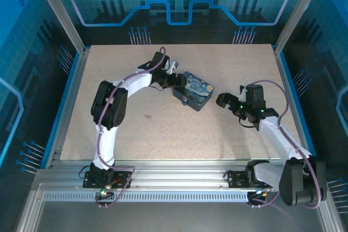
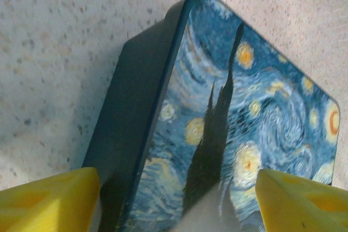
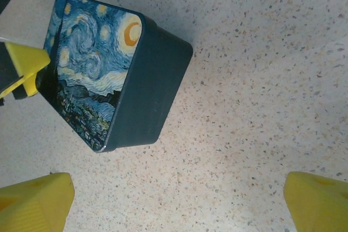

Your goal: Unlock the padlock with the key

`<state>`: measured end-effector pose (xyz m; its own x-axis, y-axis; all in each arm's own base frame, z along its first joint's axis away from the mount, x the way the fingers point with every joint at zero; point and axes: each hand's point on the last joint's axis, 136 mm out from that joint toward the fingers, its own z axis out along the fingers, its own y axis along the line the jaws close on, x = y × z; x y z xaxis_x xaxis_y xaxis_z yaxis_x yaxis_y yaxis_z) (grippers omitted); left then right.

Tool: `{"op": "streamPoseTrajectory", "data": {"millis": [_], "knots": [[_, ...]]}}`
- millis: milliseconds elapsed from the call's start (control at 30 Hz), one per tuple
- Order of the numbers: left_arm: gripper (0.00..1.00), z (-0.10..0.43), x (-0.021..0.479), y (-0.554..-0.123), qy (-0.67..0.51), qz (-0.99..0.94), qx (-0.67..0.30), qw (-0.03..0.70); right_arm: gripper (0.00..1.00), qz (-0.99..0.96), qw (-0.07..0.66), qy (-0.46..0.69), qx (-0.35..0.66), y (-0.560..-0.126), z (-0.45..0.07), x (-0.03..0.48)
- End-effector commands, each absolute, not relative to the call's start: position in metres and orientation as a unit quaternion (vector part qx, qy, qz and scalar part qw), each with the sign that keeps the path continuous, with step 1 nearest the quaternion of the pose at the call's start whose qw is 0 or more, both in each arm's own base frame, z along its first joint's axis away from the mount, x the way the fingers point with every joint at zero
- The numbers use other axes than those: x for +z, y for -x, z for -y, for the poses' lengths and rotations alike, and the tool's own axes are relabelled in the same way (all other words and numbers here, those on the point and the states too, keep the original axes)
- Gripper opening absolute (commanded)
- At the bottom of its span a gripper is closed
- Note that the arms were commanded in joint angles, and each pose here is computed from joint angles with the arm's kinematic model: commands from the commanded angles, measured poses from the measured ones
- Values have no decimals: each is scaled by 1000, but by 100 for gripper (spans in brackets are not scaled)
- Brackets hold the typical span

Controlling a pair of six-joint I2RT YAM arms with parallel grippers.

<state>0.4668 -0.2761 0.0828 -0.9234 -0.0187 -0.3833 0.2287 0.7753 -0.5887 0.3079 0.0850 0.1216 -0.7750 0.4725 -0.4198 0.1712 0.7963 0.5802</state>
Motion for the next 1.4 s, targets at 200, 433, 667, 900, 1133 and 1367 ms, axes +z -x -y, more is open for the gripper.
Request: {"op": "streamPoseTrajectory", "data": {"millis": [200,433,667,900,1133,1367], "knots": [[74,294,131,-432,-78,-896,-378,221,100,-909,261,-164,280,-327,-102,119],[71,302,124,-411,-73,-893,-390,215,96,-915,243,-158,280,-354,-108,115],[70,308,119,-396,-66,-889,-401,211,88,-922,219,-158,279,-381,-115,108],[68,304,117,-392,-50,-890,-395,222,82,-932,187,-150,272,-393,-121,93],[73,290,119,-414,-31,-903,-341,260,83,-938,177,-148,261,-398,-122,85],[70,304,103,-427,-25,-908,-350,231,81,-943,167,-133,257,-405,-132,81]]}}
